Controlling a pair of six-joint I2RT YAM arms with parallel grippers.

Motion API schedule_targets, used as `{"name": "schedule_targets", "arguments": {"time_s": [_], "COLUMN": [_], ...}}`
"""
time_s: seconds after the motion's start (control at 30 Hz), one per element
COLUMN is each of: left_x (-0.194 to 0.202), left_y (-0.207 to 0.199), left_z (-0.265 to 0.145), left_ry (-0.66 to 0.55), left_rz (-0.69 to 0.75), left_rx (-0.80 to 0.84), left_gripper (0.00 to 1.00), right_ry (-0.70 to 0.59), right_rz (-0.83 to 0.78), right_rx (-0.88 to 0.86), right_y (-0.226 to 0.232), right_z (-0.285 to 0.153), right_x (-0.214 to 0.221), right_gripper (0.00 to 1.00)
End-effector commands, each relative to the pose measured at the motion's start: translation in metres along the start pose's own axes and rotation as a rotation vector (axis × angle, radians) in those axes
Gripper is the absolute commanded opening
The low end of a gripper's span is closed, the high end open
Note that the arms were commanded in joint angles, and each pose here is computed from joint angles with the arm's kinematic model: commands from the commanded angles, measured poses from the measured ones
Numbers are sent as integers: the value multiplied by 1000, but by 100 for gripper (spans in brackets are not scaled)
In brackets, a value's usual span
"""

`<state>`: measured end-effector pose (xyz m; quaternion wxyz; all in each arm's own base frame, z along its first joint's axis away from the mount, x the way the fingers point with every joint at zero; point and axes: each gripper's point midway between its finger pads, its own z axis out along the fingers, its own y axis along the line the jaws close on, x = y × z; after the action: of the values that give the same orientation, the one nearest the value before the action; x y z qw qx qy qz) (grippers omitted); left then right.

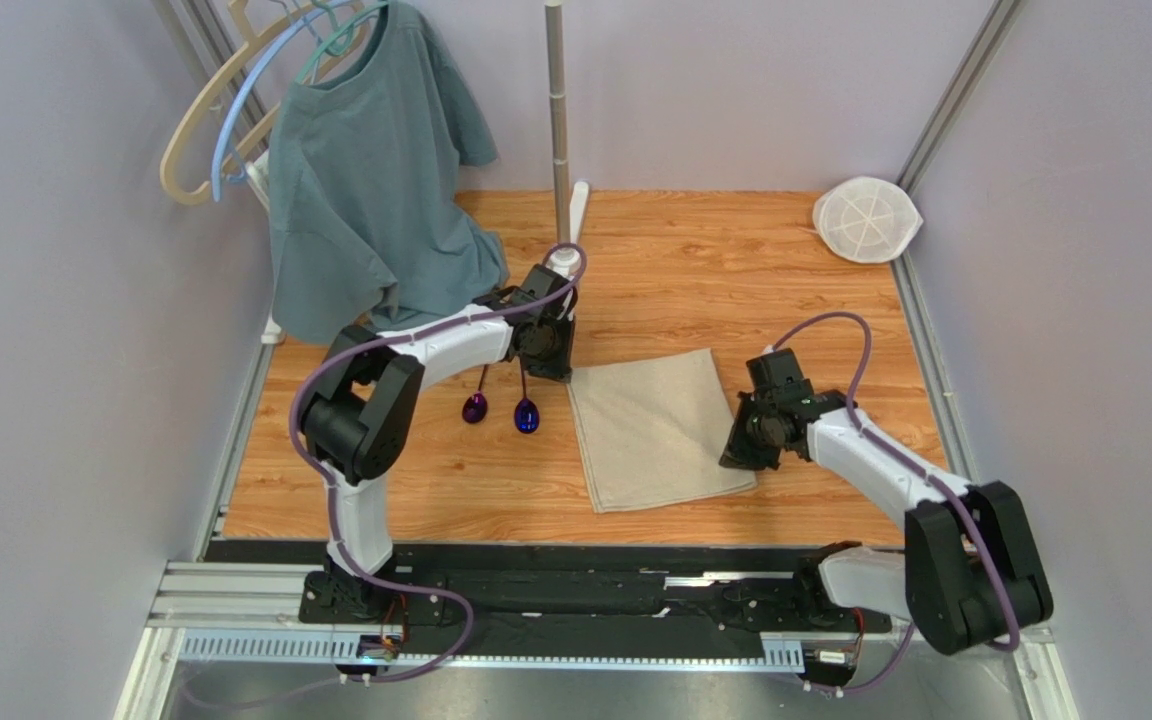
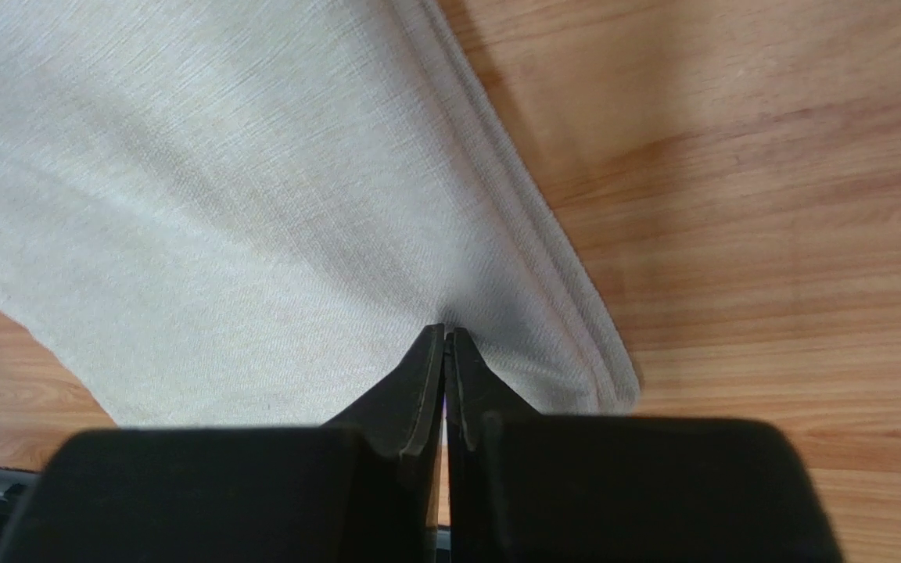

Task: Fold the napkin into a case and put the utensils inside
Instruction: Smooth out the lower triangle-folded napkin at the center of the board.

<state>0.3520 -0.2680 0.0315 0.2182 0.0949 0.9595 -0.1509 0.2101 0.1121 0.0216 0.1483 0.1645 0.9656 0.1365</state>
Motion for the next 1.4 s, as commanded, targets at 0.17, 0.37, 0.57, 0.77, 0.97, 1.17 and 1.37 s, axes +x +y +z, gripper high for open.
{"name": "schedule_targets", "arguments": {"time_s": [0.17, 0.37, 0.57, 0.77, 0.97, 1.17, 1.37], "left_x": [-36, -41, -35, -13, -5, -2, 1], "left_y": [-22, 8, 32, 27, 31, 29, 28], "left_z": [-111, -166, -178, -168, -163, -155, -145], "left_ry": [-213, -363, -342, -257, -230, -189, -177], "left_rz": [-85, -379, -459, -504, -463, -418, -405], "left_rx": [127, 118, 59, 135, 119, 124, 143], "left_gripper": [43, 45, 47, 47, 47, 46, 45], "right_ry": [-144, -72, -34, -20, -26, -33, -31], "right_rz": [-528, -748, -826, -815, -817, -806, -800], "right_rx": [-218, -185, -83, 4, 53, 91, 88], "right_y": [102, 165, 199, 196, 193, 184, 183], "right_z": [-67, -50, -18, 8, 20, 31, 34], "right_x": [10, 55, 88, 99, 97, 95, 88], "right_gripper": [65, 73, 71, 61, 49, 45, 44]}}
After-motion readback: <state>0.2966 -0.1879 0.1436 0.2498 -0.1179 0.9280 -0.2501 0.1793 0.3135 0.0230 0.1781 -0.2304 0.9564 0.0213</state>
